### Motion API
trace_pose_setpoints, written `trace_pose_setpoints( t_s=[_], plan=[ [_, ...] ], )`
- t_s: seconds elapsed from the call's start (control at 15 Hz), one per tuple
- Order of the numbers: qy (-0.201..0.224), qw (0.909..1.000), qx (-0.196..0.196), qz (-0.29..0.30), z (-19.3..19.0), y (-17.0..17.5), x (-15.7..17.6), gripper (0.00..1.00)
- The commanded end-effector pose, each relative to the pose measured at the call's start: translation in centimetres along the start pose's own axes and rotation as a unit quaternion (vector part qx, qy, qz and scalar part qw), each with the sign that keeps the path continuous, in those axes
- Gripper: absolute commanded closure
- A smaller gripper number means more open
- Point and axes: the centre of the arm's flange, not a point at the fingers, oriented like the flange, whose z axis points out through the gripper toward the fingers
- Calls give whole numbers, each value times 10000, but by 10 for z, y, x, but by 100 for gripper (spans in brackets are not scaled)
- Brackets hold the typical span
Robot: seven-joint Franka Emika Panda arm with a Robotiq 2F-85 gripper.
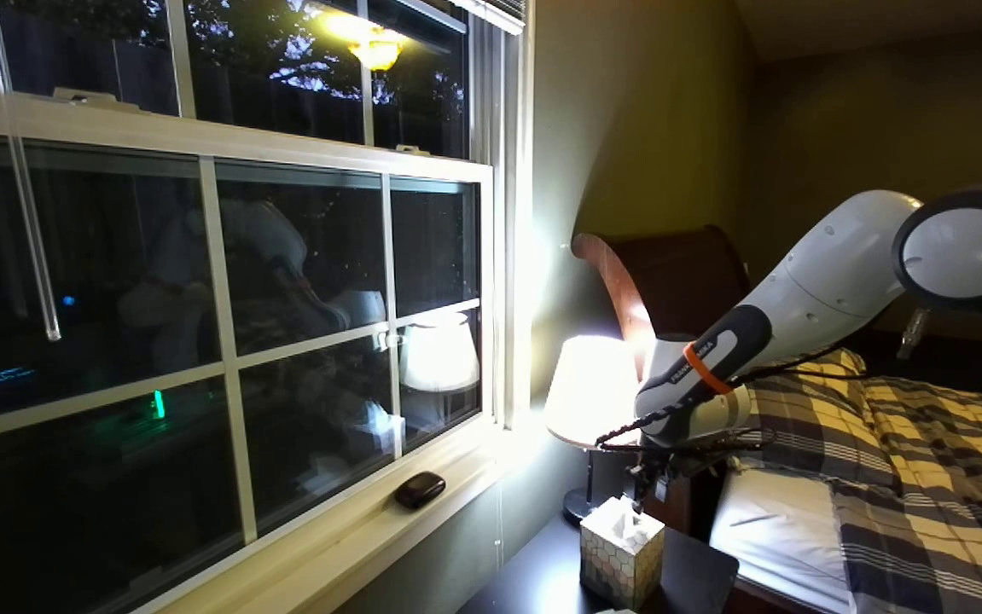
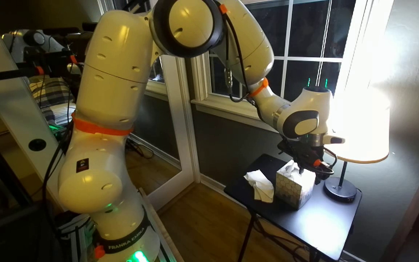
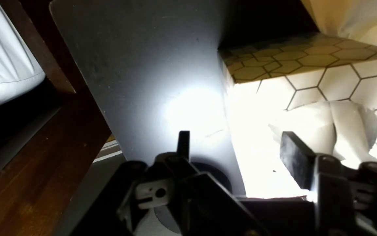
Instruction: Put the tissue box on the windowsill.
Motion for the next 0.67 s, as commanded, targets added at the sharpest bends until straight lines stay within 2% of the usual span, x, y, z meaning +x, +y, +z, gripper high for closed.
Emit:
trace_pose_setpoints(
  t_s=[0.0, 0.13, 0.27, 0.4, 0.47, 0.6],
  plan=[
    [74, 9997, 90, -217, 14, 2, 8, 27],
    [56, 9995, 103, -293, 18, -1, 9, 33],
    [48, 9993, 106, -348, 21, -2, 10, 44],
    [41, 9992, 105, -377, 24, -4, 11, 47],
    [37, 9992, 104, -379, 24, -4, 12, 54],
    [32, 9992, 103, -389, 25, -5, 12, 53]
  ],
)
